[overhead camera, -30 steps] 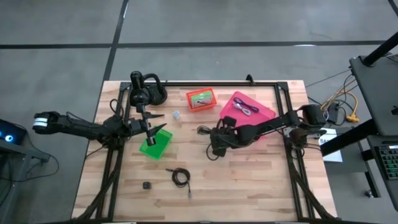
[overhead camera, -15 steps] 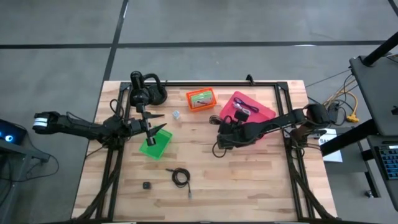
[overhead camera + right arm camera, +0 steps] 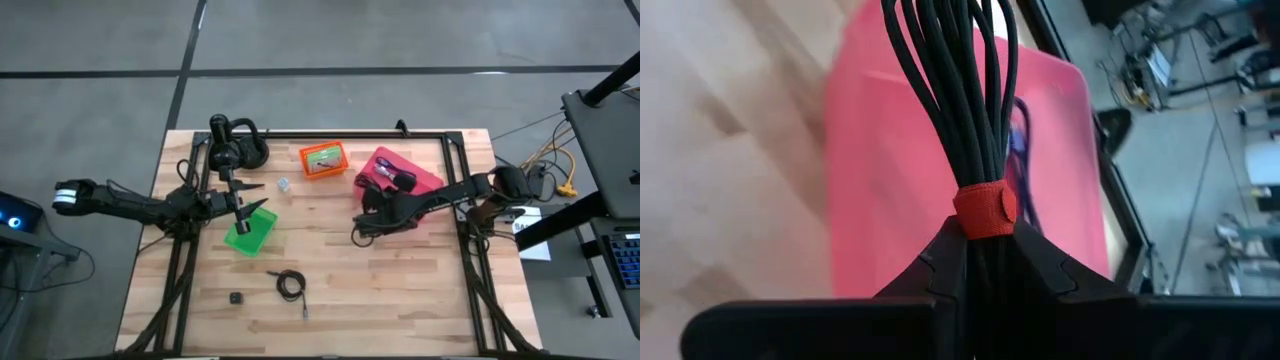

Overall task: Pick and place items into bin
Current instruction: Put the top black charger cable into the pink bin

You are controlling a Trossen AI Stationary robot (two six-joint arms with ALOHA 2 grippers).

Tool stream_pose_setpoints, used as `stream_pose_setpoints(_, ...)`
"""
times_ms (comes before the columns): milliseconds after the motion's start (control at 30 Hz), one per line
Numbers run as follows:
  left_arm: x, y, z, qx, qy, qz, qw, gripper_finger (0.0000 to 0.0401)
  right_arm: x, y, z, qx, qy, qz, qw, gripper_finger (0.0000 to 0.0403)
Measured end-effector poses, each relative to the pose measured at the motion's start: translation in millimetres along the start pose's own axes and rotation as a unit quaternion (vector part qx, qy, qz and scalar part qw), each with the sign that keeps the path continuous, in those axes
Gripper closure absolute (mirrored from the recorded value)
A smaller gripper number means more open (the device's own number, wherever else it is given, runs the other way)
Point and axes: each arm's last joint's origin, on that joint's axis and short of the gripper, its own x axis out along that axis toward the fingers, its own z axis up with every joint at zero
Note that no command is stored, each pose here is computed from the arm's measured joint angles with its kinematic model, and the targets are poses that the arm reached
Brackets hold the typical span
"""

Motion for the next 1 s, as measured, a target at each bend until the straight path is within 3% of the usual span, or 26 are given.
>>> stream_pose_setpoints(433,0,0,0,0.000,0.000,0.000,1.000,0.0239,21,-13,-3,-0.004,0.046,-0.026,0.999,0.0370)
stream_pose_setpoints(1000,0,0,0,0.000,0.000,0.000,1.000,0.0239,23,-14,-3,-0.013,0.047,-0.030,0.998,0.0353)
